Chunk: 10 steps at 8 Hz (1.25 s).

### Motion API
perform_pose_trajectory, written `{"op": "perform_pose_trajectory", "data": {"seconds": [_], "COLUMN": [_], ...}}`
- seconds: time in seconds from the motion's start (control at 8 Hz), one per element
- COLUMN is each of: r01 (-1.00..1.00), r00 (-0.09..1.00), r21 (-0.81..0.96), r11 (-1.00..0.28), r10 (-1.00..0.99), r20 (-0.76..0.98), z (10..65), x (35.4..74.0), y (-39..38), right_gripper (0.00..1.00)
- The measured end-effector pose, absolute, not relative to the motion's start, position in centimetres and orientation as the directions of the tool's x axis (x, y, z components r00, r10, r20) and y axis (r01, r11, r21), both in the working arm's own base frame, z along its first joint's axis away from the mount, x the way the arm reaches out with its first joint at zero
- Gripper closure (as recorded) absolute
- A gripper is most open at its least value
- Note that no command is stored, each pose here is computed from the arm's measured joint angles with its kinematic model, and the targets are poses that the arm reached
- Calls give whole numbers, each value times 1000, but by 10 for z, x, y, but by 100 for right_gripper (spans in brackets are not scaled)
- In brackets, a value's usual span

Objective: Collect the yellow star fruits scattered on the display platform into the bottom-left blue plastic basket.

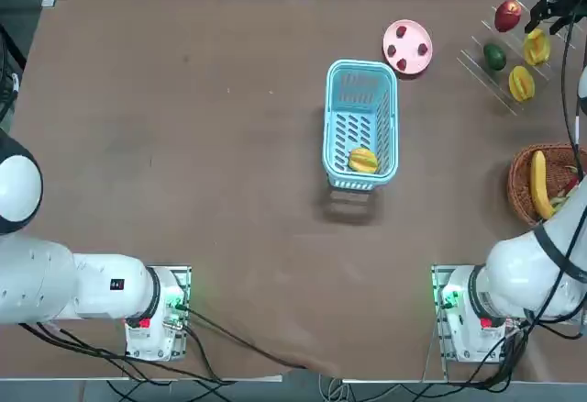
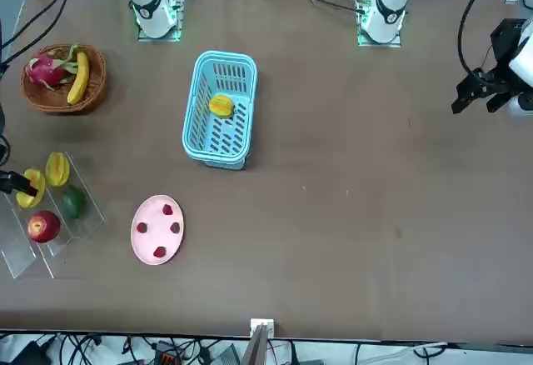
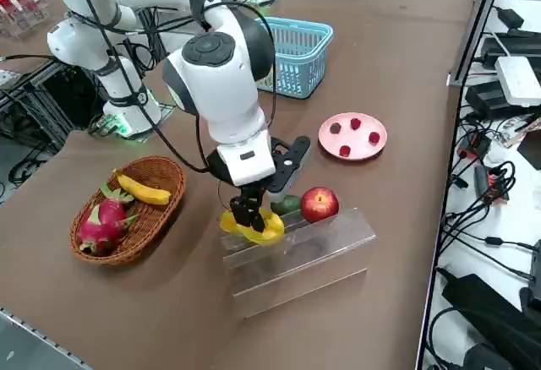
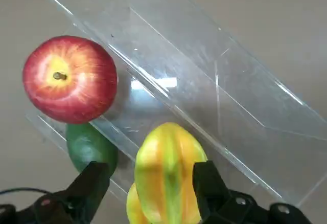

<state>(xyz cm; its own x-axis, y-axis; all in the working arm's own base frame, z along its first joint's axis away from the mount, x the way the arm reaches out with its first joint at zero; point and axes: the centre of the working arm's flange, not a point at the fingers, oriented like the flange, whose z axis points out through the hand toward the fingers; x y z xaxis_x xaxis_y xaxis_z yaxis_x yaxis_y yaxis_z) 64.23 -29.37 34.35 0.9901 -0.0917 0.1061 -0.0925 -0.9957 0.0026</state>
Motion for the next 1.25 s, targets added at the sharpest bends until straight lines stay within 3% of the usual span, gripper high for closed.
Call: {"op": "perform_pose_trajectory", "data": {"seconds": [0.5,0.75,1.12,1.25], "r01": [-93,-94,-92,-91], "r00": [991,991,991,991], "r21": [0,0,1,1], "r11": [-996,-996,-996,-996], "r10": [-93,-93,-92,-91], "r20": [93,92,98,100], "z": [334,333,336,337], "x": [640,640,641,642], "y": [-299,-299,-299,-299], "right_gripper": [2,16,75,78]}}
